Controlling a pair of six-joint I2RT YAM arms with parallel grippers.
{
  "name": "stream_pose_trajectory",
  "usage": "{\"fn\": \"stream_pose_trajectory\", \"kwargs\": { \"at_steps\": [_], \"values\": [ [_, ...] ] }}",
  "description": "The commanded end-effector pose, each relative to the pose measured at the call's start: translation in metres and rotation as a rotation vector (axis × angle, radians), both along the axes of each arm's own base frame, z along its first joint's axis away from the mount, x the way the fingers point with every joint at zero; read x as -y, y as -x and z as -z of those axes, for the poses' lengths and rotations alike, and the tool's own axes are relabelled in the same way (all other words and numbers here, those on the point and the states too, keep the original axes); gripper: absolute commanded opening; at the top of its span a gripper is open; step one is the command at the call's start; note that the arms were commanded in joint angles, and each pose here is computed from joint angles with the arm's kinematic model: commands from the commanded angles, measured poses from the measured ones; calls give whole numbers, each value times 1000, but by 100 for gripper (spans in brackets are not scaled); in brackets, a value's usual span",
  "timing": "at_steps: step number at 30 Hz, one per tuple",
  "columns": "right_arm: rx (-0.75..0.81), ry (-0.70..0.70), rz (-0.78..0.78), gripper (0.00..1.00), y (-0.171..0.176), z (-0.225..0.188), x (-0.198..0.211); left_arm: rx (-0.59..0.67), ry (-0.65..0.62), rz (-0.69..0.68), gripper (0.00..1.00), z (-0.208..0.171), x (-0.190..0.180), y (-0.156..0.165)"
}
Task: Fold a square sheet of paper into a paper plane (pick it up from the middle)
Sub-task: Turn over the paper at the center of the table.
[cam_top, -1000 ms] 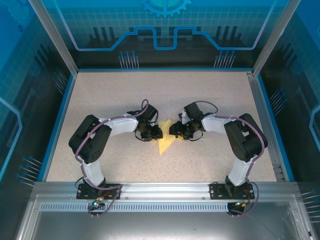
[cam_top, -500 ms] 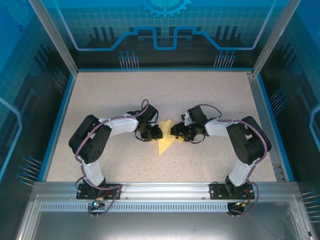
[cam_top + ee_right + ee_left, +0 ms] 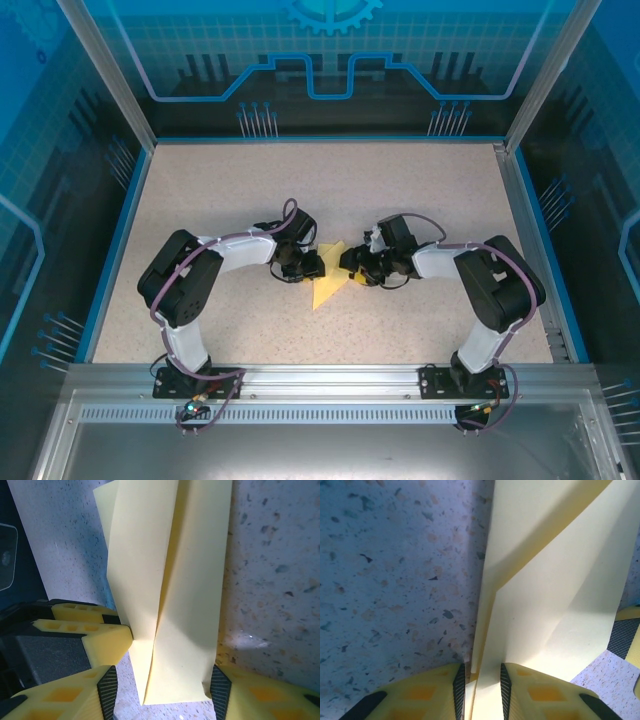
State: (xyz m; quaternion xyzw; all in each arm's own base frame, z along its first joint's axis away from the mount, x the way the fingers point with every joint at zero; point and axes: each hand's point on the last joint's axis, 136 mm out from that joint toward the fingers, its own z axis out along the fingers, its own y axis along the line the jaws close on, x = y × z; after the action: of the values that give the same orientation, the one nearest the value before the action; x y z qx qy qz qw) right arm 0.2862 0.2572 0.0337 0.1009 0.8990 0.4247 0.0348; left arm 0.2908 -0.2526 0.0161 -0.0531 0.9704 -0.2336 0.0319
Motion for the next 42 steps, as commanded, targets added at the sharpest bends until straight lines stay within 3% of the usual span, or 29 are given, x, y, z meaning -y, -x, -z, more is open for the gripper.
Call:
{"fn": "stream_pose_trajectory", "kwargs": {
  "at_steps": [1, 15, 30, 37, 42],
  "values": [
    [27, -33, -26, 56, -4, -15, -10, -25, 12, 48, 28, 8, 10, 14],
    [31, -6, -50, 62, -20, -6, -21, -20, 16, 43, 28, 6, 10, 14],
    [71, -12, -138, 32, -24, -2, -37, 5, 34, 32, 28, -3, 11, 12],
    [95, -20, -183, 29, -25, 3, -42, 32, 52, 22, 29, -11, 11, 10],
    [124, -33, -208, 15, -26, -5, -45, 61, 50, 0, 31, -18, 6, 10]
  ]
}}
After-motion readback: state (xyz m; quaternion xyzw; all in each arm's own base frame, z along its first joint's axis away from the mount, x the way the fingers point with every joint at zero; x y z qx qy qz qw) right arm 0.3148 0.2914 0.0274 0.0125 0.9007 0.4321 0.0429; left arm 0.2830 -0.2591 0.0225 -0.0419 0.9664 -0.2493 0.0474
